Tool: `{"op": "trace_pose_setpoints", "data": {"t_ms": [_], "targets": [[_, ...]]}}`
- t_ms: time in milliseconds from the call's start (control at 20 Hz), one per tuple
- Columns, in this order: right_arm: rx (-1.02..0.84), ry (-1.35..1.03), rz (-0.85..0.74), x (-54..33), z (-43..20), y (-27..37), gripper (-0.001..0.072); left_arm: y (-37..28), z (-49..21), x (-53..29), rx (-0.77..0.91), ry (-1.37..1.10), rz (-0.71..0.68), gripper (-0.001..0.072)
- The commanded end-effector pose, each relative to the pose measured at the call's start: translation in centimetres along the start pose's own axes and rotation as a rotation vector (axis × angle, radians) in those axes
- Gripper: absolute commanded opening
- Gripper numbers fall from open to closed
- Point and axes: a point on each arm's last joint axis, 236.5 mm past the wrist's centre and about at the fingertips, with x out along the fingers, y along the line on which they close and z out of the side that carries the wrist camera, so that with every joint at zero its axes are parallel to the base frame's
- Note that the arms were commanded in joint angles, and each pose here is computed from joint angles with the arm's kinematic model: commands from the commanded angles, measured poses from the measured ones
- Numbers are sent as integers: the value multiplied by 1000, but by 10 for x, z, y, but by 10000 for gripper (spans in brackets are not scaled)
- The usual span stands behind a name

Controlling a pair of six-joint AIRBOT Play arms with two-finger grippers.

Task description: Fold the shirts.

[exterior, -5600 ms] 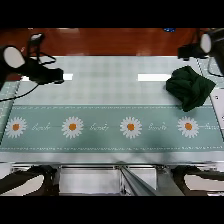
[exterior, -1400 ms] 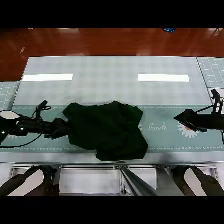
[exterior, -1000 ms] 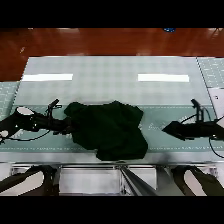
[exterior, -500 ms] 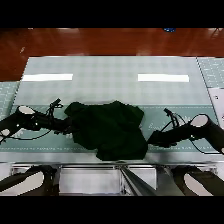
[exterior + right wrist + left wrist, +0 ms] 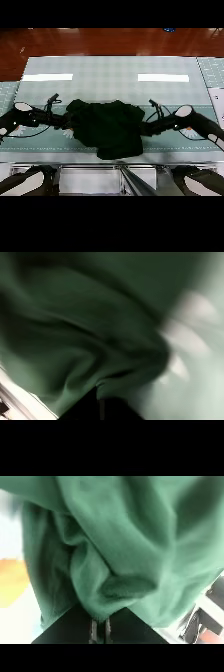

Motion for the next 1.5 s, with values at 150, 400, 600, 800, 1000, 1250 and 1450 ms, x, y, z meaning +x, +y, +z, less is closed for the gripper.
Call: {"op": "trace_pose_setpoints", "data": {"t_ms": [150, 400, 600, 800, 1000, 1250, 1450], "targets": [[-391, -492, -107, -208, 117, 127, 23, -141, 91, -156, 338, -466, -51, 25], [-748, -947, -164, -396, 87, 276, 23, -289, 72, -313, 669, -877, -58, 25], [-918, -1169, -240, -463, 13, 332, 23, -376, -3, -378, 938, -1061, -42, 25], [-920, -1308, -397, -495, -47, 326, 23, -410, -80, -396, 1099, -1157, 6, 25], [-882, -1306, -434, -493, -74, 314, 23, -376, -113, -354, 1045, -954, 72, 25], [-757, -1065, -362, -432, -29, 271, 23, -288, -97, -274, 765, -615, 42, 25], [-582, -867, -355, -361, 47, 190, 23, -190, -57, -184, 478, -412, -33, 25]]}}
